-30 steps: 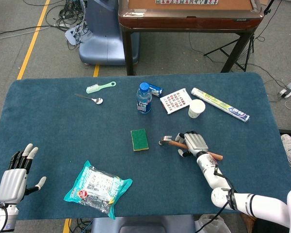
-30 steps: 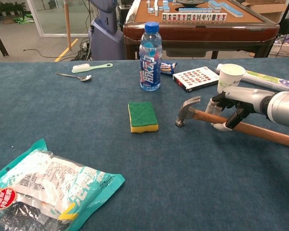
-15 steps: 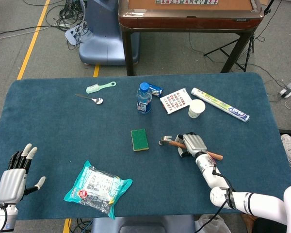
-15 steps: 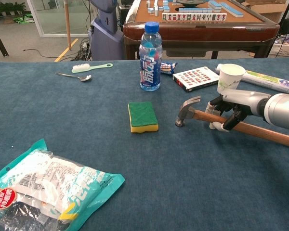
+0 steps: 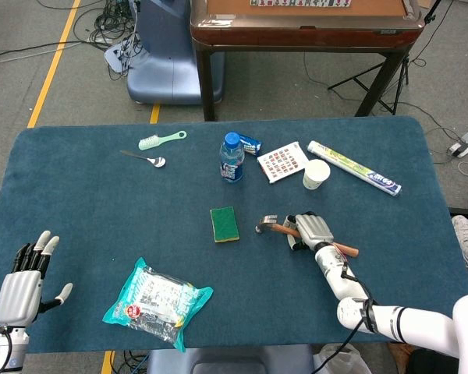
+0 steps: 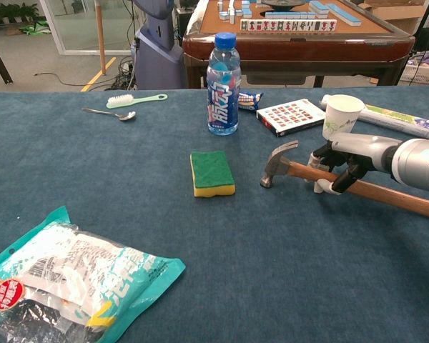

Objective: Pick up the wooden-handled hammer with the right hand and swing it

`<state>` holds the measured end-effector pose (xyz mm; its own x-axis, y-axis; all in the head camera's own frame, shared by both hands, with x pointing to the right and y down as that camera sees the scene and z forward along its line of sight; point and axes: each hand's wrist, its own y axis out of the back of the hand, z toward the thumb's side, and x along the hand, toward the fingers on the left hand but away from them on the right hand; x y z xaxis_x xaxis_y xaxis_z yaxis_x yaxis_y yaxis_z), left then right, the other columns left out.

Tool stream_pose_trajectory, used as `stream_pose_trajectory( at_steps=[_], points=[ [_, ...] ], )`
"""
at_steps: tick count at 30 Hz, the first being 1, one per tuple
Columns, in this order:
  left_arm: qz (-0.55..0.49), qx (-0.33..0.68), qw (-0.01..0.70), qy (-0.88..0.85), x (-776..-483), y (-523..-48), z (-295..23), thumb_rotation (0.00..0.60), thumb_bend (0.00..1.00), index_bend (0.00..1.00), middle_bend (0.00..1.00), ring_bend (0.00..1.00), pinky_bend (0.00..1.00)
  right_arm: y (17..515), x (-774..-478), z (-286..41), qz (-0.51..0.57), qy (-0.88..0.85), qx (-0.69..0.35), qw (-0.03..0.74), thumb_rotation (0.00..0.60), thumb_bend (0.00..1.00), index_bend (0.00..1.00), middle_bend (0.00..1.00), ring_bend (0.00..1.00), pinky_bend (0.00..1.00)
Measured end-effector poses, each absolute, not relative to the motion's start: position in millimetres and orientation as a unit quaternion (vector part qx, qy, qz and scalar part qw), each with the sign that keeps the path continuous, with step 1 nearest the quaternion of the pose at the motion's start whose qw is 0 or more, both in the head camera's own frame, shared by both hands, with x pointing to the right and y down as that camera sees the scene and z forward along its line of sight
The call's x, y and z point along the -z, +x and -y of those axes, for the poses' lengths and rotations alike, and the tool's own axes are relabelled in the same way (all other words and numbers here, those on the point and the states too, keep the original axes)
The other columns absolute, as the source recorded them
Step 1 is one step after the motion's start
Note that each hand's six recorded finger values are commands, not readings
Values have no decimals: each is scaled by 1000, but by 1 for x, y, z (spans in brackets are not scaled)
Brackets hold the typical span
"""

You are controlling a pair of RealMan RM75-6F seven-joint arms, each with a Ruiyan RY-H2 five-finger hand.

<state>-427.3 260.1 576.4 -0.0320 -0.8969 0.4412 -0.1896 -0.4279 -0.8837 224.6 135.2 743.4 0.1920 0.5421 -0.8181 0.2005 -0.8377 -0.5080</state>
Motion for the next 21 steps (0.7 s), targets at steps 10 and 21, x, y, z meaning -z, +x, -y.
stream_pose_trajectory(
  at_steps=[10, 21],
  points=[
    [-435, 574, 310, -621, -577, -429, -260, 600, 228, 0, 0, 0, 0, 219, -746, -136, 246, -764, -580, 142, 600, 748, 457, 508, 284, 159],
    [-432, 577, 310, -620, -576, -429, -261, 600, 228, 0, 0, 0, 0, 217, -738, -133, 270, -770, -559, 149, 600, 952, 484, 551, 338, 186]
  ],
)
